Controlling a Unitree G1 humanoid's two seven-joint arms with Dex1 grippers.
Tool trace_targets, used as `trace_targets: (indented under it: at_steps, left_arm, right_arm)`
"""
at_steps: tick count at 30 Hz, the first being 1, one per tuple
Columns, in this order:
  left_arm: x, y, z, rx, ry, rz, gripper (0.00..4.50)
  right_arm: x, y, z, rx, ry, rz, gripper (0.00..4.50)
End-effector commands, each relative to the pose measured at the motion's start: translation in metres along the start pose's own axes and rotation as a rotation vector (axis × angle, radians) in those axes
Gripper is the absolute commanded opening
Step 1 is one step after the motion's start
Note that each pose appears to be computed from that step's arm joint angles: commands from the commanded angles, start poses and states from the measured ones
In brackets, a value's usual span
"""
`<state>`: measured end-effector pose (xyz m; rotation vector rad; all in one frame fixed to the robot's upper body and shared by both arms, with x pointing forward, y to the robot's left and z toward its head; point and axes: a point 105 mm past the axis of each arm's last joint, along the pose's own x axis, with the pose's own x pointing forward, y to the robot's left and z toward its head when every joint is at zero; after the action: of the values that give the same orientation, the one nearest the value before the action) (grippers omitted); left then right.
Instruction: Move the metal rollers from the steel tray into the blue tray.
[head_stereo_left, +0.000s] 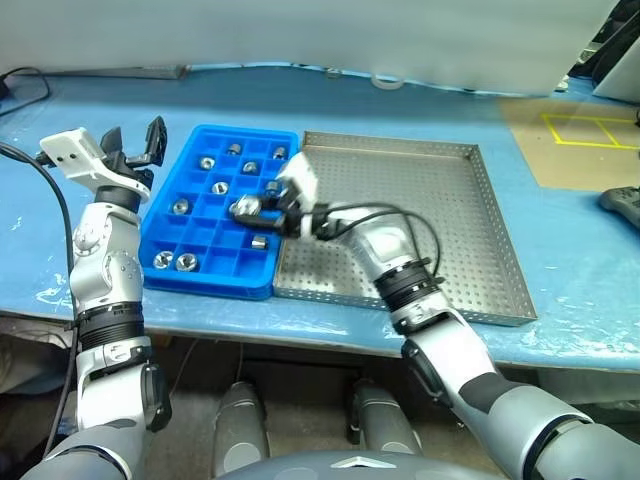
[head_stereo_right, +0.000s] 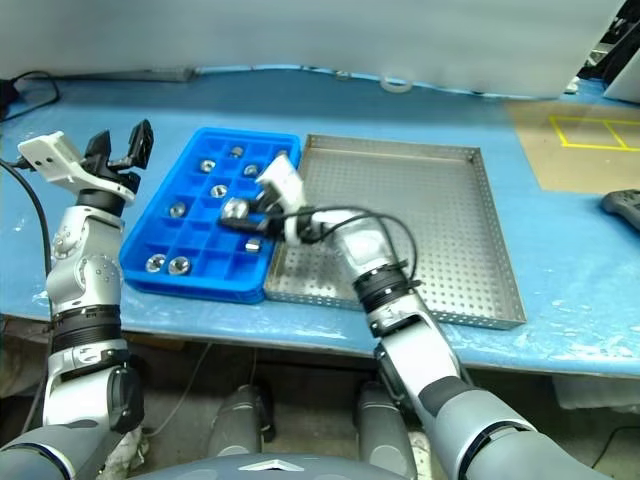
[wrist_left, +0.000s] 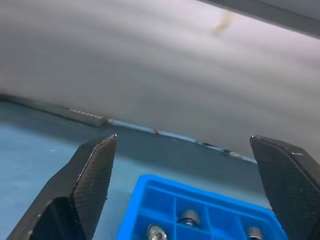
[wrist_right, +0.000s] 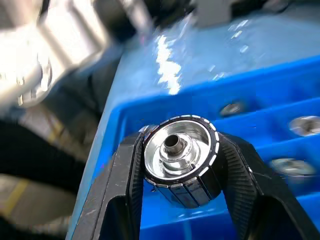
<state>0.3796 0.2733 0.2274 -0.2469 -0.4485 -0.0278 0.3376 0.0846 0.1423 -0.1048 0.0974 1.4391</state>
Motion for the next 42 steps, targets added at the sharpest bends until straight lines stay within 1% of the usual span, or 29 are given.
trace_targets:
  at_steps: [1, 5, 8, 11, 15, 18, 24, 30, 32, 34, 37, 42]
  left_arm:
    - [-0.002, -0.002, 0.025, 0.075, -0.068, -0.019, 4.5]
    - [-0.005, -0.002, 0.024, 0.094, -0.059, -0.021, 4.5]
    - [-0.005, -0.002, 0.022, 0.088, -0.053, -0.021, 4.5]
    - [-0.004, -0.004, 0.018, 0.083, -0.041, -0.029, 4.5]
    - [-0.002, -0.007, 0.014, 0.085, -0.031, -0.042, 4.5]
    - [-0.002, -0.011, 0.014, 0.085, -0.028, -0.054, 4.5]
    - [-0.006, -0.008, 0.012, 0.087, -0.018, -0.045, 4.5]
    - [-0.008, -0.005, 0.016, 0.093, -0.029, -0.03, 4.5]
    - [-0.008, -0.004, 0.016, 0.094, -0.03, -0.025, 4.5]
    - [-0.009, -0.003, 0.016, 0.095, -0.03, -0.024, 4.5]
    - [-0.008, -0.005, 0.016, 0.089, -0.031, -0.026, 4.5]
    - [0.002, -0.012, 0.013, 0.026, -0.03, -0.045, 4.5]
  right_arm:
    - [0.004, 0.005, 0.002, -0.11, 0.035, 0.054, 1.78]
    - [-0.001, 0.006, -0.016, -0.133, 0.103, 0.078, 1.78]
    - [-0.006, 0.002, -0.022, -0.135, 0.119, 0.059, 1.78]
    - [-0.003, 0.0, -0.016, -0.122, 0.086, 0.03, 1.78]
    - [0.009, 0.009, -0.006, -0.109, 0.045, 0.058, 1.78]
    - [0.017, 0.014, -0.008, -0.129, 0.065, 0.064, 1.78]
    - [0.028, 0.018, -0.005, -0.147, 0.071, 0.066, 1.78]
    - [0.031, 0.012, -0.009, -0.15, 0.087, 0.026, 1.78]
    - [0.031, 0.011, -0.007, -0.132, 0.074, 0.015, 2.51]
    - [0.031, 0.011, -0.006, -0.136, 0.064, 0.014, 3.13]
    - [0.026, 0.003, 0.006, -0.12, 0.005, -0.023, 4.13]
    - [0.0, -0.02, 0.026, -0.024, -0.134, -0.109, 4.13]
